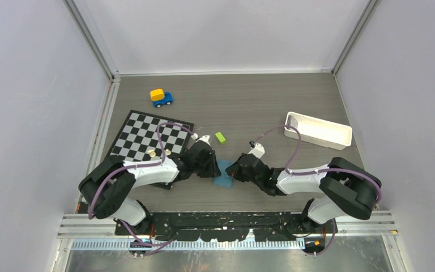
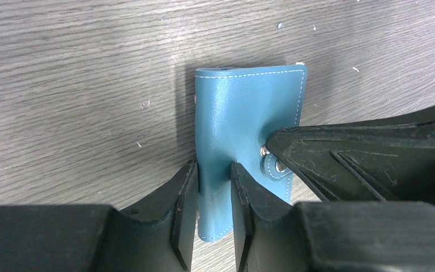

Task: Put the credit cards into the card holder
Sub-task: Reset both arms

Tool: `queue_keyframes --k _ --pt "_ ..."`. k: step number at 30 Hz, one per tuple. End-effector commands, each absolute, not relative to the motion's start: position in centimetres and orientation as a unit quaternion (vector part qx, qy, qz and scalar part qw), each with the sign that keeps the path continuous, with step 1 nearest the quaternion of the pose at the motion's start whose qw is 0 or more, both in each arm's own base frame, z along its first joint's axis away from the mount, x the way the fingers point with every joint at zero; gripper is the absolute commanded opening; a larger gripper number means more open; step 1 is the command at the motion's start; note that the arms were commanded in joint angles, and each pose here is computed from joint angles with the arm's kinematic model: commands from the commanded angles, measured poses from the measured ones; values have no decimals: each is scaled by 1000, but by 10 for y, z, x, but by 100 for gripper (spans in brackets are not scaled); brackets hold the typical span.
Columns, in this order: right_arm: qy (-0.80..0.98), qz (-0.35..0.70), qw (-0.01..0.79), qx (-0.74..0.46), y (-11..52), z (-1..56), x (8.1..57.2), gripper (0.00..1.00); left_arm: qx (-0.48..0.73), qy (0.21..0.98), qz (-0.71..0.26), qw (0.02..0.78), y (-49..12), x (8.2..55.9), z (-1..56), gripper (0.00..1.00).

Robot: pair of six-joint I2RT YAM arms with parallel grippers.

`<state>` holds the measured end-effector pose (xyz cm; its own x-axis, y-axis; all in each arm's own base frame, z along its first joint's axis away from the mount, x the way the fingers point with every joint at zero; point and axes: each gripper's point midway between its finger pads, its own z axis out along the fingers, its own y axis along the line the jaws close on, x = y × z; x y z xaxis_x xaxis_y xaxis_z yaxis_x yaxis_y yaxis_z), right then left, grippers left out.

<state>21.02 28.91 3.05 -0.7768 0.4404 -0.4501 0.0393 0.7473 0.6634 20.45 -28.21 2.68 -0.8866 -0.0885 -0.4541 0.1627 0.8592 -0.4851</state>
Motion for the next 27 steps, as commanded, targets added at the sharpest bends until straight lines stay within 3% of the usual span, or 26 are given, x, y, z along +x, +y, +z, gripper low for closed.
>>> queue_keyframes --k 1,10,12,14,16,19,27 --pt "937 146 297 111 222 -40 180 0 23 956 -228 184 -268 189 -1 27" --pt "928 110 346 88 223 -11 196 2 28 950 -242 195 -270 191 7 28" --pt "928 94 355 70 224 8 202 14 22 949 -248 195 -268 188 7 28" --pt "925 87 365 56 227 30 207 35 16 945 -265 193 -269 183 7 28" --pt "925 92 368 38 231 50 209 49 12 938 -287 197 -275 181 12 30" --pt "931 86 355 18 230 64 205 61 23 932 -306 194 -282 173 16 36" --pt "948 124 294 1 242 74 183 59 28 921 -320 220 -280 165 34 51"
